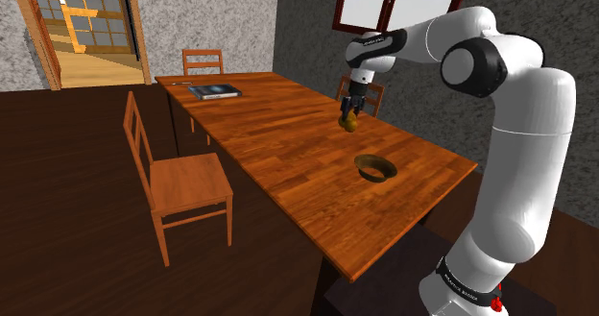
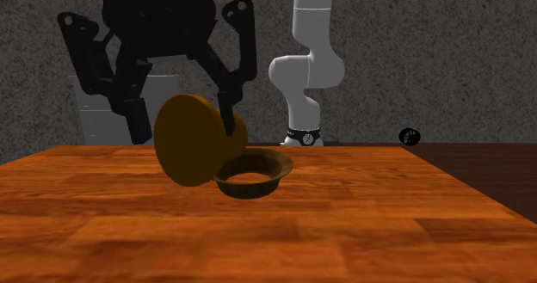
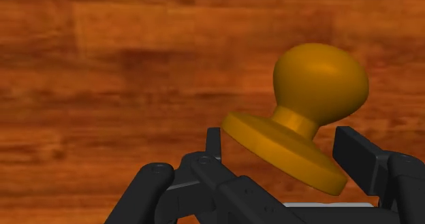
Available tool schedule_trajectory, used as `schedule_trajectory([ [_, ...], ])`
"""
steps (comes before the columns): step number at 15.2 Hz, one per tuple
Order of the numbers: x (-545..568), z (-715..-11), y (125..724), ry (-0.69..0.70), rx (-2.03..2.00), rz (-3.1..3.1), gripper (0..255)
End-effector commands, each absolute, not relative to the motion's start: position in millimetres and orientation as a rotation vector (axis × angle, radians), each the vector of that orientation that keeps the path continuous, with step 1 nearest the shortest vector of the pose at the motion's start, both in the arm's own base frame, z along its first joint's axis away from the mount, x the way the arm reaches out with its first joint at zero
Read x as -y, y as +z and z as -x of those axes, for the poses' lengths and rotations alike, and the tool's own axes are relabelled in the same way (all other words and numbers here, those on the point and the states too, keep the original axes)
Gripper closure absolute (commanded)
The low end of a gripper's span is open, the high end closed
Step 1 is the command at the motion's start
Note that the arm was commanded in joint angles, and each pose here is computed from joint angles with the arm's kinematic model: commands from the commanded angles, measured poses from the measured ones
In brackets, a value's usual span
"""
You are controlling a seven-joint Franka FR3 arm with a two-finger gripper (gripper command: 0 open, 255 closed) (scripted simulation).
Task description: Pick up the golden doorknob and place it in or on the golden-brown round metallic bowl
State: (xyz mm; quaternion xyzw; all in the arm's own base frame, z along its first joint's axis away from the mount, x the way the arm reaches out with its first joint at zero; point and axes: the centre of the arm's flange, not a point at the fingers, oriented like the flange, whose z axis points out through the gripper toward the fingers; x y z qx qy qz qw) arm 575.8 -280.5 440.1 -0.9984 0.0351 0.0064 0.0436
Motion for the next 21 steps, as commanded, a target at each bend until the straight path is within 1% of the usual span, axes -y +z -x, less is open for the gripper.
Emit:
schedule_trajectory([
  [1,274.3,-551.2,438.5,0.019,-0.106,3.052,255],
  [12,239.5,-410.2,438.2,0.019,-0.106,3.052,255],
  [13,242.9,-420.7,437.9,0.019,-0.108,3.051,255],
  [14,242.9,-420.7,437.9,0.019,-0.108,3.051,0],
  [17,243.8,-359.9,416.7,-0.227,-0.204,2.978,0],
  [21,236.1,-286.1,373.8,-0.540,-0.325,2.847,0],
])
